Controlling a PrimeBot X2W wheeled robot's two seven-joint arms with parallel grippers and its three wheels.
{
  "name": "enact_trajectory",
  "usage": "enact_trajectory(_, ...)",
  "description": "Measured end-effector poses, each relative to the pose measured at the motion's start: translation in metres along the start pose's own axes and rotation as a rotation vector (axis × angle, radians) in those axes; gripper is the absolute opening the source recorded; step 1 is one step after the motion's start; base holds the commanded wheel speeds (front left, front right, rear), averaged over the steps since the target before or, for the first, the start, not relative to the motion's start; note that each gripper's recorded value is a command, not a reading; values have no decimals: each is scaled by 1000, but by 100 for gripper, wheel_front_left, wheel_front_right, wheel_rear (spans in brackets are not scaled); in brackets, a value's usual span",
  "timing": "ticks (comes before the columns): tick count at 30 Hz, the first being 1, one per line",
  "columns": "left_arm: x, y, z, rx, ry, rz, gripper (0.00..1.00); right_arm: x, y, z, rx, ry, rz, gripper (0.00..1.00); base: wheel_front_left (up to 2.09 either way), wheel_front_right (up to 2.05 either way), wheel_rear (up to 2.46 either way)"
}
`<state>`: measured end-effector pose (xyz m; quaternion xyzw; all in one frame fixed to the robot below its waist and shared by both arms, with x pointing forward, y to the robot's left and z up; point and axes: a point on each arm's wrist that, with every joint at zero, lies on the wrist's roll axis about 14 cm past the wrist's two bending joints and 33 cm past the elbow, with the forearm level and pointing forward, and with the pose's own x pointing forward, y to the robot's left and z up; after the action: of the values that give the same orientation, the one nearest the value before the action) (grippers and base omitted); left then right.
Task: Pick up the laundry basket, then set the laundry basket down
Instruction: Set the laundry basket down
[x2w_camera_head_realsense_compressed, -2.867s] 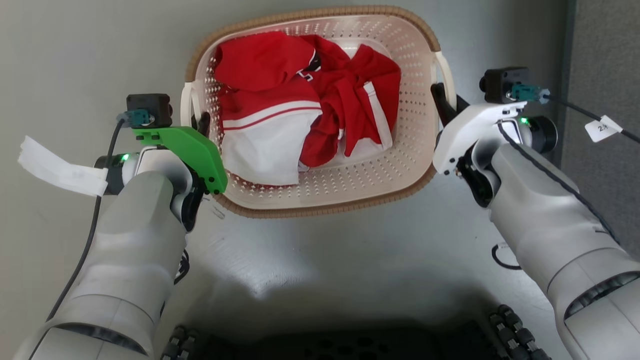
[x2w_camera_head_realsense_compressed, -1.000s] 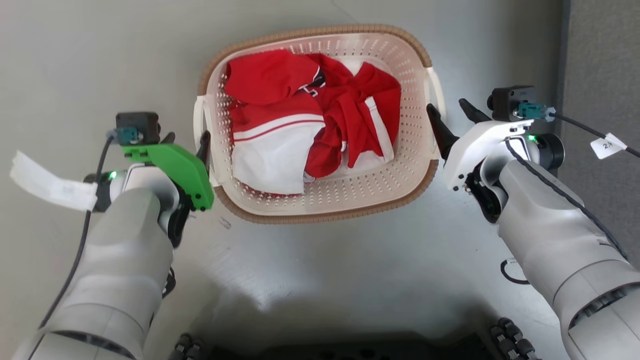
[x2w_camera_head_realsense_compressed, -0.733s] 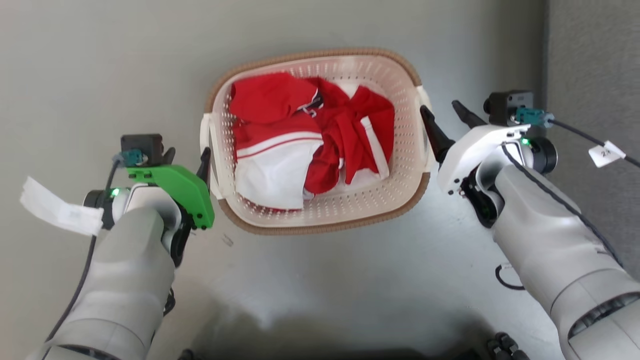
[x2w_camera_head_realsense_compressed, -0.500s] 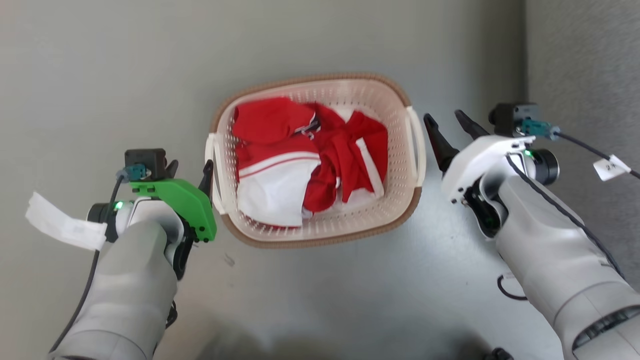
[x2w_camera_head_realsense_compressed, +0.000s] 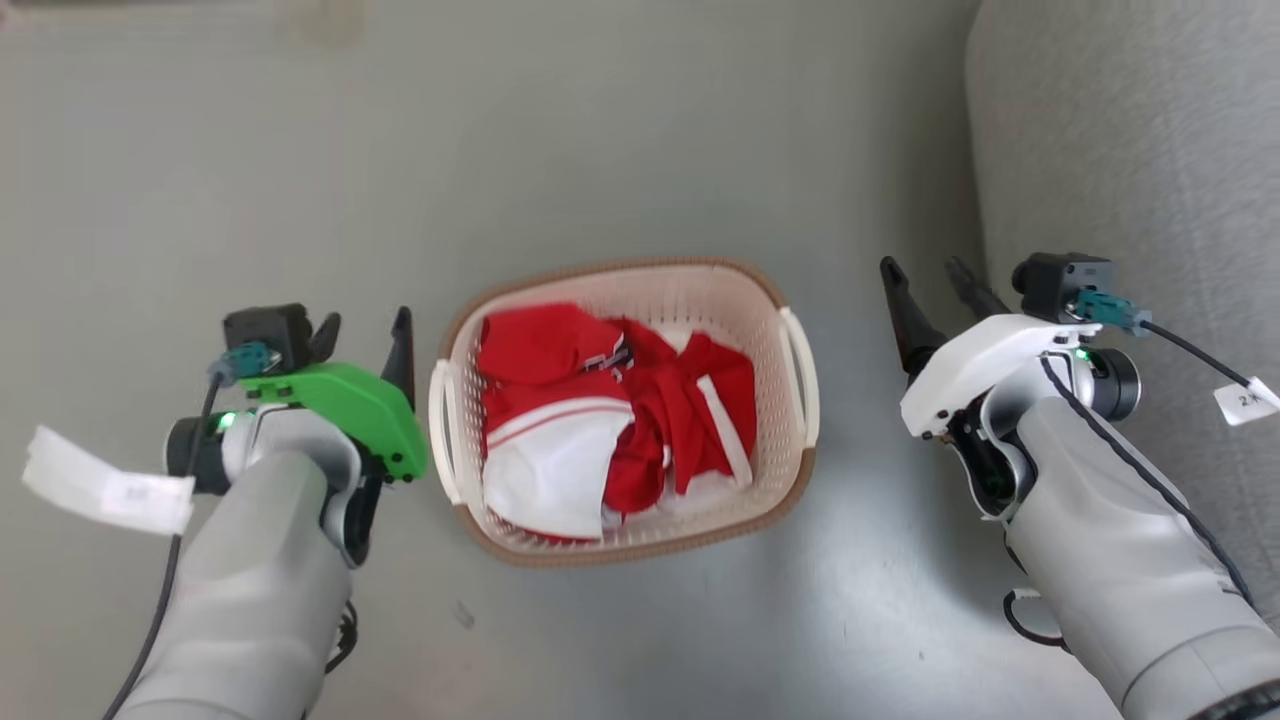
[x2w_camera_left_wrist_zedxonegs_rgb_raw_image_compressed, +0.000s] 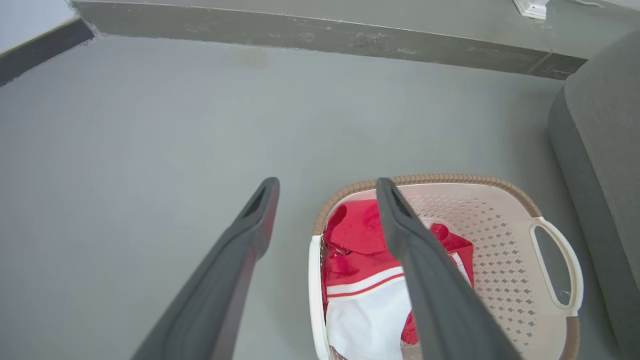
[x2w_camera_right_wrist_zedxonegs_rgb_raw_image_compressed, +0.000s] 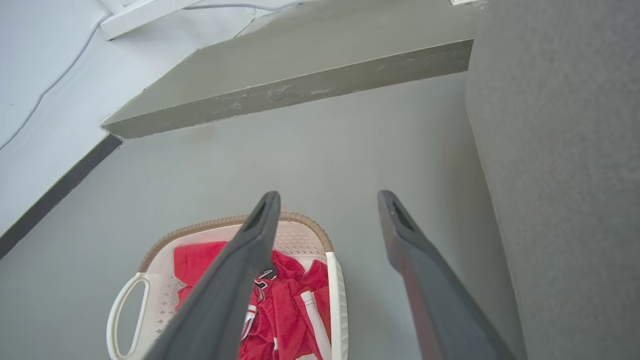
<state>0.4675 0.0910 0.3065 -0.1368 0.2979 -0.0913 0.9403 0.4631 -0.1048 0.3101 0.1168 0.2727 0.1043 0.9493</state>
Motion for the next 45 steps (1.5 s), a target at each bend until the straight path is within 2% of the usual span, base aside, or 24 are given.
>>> enact_trajectory(7,-25,-9,34,32,-121,-8,100,-23,11,47,-31,-148,12,100,0,0,0)
enact_trajectory(13,-52,-23,82,77,-283,-19,100,-54,21,78,-74,-266,7,100,0,0,0)
enact_trajectory(23,-96,-41,117,113,-452,-32,100,-97,24,112,-119,-414,-22,100,0,0,0)
enact_trajectory(31,-119,-44,113,131,-496,-27,100,-120,17,112,-162,-451,-59,100,0,0,0)
enact_trajectory(45,-156,-43,87,134,-516,-11,100,-154,13,93,-156,-471,-98,100,0,0,0)
